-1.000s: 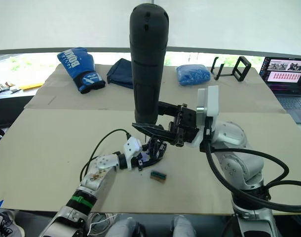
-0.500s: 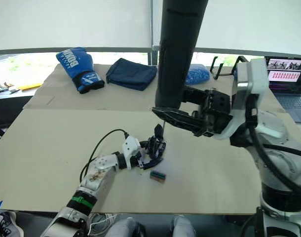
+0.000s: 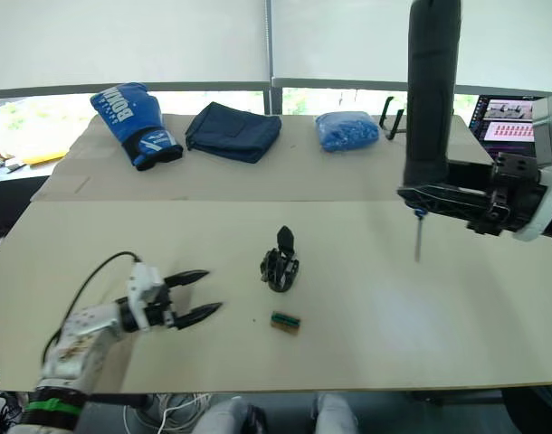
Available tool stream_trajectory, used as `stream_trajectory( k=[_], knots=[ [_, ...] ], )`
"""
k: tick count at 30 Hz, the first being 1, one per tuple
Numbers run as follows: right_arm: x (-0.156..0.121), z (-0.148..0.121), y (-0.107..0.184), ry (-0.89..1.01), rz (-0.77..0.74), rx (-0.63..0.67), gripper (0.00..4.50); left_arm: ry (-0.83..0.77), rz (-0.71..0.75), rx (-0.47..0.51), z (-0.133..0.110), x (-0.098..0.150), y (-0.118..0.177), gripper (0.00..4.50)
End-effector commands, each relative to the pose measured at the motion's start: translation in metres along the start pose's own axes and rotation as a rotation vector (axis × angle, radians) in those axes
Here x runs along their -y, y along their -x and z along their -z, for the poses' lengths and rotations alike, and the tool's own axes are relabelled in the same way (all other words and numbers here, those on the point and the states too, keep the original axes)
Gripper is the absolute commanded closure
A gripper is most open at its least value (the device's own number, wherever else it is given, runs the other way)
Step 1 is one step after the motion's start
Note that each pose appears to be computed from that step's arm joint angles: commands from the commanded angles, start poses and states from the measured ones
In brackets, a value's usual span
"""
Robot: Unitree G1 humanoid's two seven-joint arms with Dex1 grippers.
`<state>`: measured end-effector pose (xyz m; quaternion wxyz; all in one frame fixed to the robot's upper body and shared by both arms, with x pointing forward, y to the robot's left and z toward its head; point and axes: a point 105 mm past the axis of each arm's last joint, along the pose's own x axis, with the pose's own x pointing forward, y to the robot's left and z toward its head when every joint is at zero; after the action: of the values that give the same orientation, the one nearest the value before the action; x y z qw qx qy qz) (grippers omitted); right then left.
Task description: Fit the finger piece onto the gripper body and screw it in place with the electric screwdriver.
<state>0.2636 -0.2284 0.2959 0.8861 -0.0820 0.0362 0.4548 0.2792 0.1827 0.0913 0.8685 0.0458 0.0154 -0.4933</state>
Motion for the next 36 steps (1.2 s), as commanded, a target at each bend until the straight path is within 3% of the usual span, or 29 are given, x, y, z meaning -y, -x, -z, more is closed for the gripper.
stream_trajectory(
  k=[1,3,4,10,18,28,30,33,35,36],
  knots=[
    [0.013,0.026,0.017,-0.107,0.090,-0.255,2.59,-0.036,0.023,0.064,-0.036,-0.003,0.021,0.07],
    [0.022,0.073,0.033,-0.256,0.201,-0.547,2.59,-0.022,0.053,0.049,-0.046,-0.001,0.030,0.07],
    [0.025,0.087,0.039,-0.298,0.235,-0.626,2.59,-0.017,0.064,0.042,-0.049,0.000,0.032,0.07],
    [0.038,0.142,0.045,-0.378,0.311,-0.876,2.59,-0.017,0.114,0.025,-0.052,0.005,0.025,0.07],
    [0.068,0.168,0.034,-0.385,0.370,-0.931,2.59,-0.028,0.105,0.023,-0.047,0.009,0.024,0.07],
    [0.082,0.180,0.024,-0.339,0.353,-0.947,2.59,0.000,0.068,-0.014,-0.035,0.012,0.023,0.07],
    [0.084,0.176,0.021,-0.338,0.354,-0.924,1.55,0.018,0.056,-0.025,-0.034,0.012,0.026,0.00],
    [0.084,0.170,0.026,-0.322,0.345,-0.909,0.48,0.012,0.021,-0.034,-0.034,0.009,0.028,0.00],
    [0.086,0.165,0.030,-0.310,0.354,-0.892,0.01,-0.049,-0.007,-0.053,-0.033,0.007,0.029,0.00],
    [0.086,0.161,0.033,-0.310,0.352,-0.876,0.01,-0.090,-0.016,-0.061,-0.031,0.007,0.030,0.00]
  ],
)
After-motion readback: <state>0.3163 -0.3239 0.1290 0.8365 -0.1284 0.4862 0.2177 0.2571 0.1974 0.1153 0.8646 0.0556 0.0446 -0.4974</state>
